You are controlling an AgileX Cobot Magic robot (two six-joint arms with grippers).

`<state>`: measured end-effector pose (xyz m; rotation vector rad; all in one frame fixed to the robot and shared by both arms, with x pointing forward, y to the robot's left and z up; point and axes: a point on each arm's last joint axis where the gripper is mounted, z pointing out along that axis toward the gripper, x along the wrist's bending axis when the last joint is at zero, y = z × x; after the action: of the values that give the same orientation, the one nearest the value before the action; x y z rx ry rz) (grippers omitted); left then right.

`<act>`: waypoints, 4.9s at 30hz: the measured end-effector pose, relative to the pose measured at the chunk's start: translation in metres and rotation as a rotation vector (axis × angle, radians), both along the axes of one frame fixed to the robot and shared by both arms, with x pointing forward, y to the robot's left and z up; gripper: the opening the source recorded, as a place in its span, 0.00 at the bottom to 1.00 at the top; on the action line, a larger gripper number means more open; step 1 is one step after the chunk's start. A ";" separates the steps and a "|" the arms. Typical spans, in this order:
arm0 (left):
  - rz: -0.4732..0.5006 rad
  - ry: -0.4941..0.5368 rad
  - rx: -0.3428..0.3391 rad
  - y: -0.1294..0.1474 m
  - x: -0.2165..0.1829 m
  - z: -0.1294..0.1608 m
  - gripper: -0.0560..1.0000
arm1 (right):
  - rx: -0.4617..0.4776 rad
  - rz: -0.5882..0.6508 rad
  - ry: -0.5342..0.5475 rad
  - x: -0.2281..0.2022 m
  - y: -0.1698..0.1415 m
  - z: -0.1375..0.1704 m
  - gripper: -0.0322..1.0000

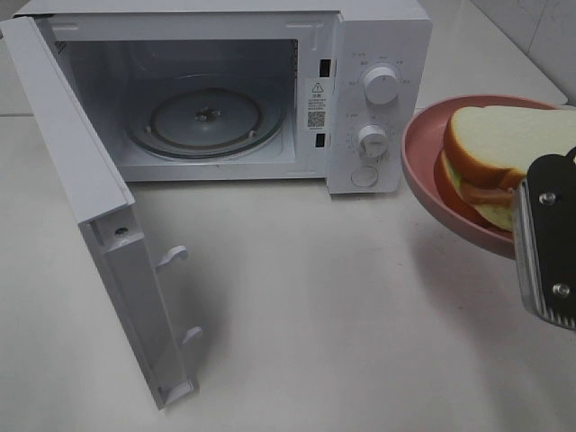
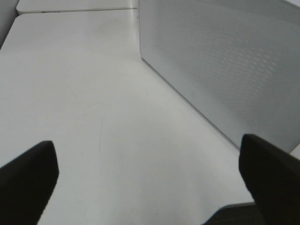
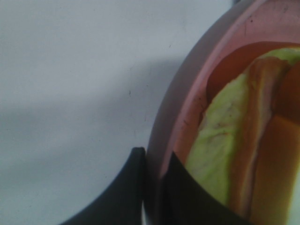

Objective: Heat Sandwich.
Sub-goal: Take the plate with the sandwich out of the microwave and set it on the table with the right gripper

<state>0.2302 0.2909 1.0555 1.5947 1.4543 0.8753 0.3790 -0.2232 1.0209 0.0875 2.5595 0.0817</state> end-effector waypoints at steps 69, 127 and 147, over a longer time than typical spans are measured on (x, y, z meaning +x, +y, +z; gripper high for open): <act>0.000 0.000 0.000 0.000 0.000 0.000 0.99 | 0.056 -1.033 0.068 0.055 0.013 -0.086 0.11; 0.000 0.000 0.000 0.000 0.000 0.000 0.99 | -0.005 -1.169 -0.013 0.116 0.000 -0.148 0.40; 0.000 0.000 0.000 0.000 0.000 0.000 0.99 | 0.169 -1.086 0.065 0.109 0.010 -0.108 0.78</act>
<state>0.2302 0.2909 1.0555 1.5947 1.4543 0.8753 0.4882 -0.2131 0.9128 1.5033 2.2195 -0.1253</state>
